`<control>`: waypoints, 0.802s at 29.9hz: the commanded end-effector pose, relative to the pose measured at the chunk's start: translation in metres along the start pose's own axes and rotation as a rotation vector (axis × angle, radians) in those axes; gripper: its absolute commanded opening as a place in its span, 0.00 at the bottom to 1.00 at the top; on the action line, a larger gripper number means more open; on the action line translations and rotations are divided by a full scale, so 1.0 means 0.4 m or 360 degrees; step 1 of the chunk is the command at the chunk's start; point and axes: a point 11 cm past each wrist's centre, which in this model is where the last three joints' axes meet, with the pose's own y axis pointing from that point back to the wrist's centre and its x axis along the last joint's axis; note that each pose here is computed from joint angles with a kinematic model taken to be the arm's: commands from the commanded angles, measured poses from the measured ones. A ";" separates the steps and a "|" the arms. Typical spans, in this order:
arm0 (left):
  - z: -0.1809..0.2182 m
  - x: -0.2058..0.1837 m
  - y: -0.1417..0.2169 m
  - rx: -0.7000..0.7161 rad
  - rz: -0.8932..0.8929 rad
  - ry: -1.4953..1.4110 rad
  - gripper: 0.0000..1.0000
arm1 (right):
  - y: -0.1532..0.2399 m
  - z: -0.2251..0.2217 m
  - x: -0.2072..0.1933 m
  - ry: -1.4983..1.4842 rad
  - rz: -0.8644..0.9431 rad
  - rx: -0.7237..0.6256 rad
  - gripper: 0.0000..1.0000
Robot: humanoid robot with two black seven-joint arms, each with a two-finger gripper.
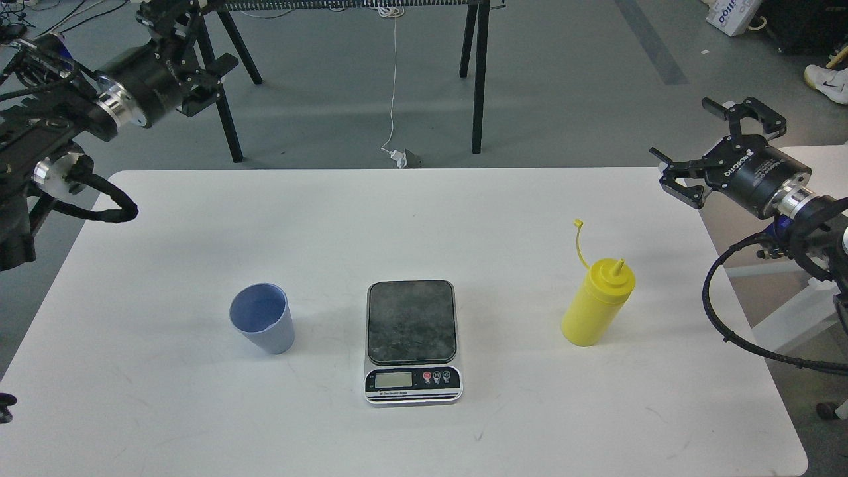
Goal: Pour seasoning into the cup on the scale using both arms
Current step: 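Move the left gripper down toward the blue cup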
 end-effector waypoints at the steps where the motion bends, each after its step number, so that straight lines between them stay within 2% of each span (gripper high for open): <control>1: 0.001 0.000 -0.001 -0.0004 0.0001 0.0002 1.00 | 0.001 0.000 0.001 -0.0002 0.0000 0.0002 0.98; 8: 0.031 0.006 -0.013 -0.0060 0.0019 0.0020 1.00 | 0.001 0.001 0.002 0.0000 0.0004 -0.0001 0.98; 17: 0.036 0.052 0.016 0.0000 0.0056 -0.0091 1.00 | 0.003 0.002 0.005 -0.0005 0.0006 0.0001 0.98; 21: 0.068 0.104 0.056 0.0131 0.0014 -0.0400 1.00 | 0.003 0.003 0.006 -0.0006 0.0008 0.0000 0.98; 24: 0.058 0.100 0.073 0.0344 -0.0165 -0.0783 1.00 | 0.007 0.008 0.012 -0.0010 0.0017 -0.0005 0.98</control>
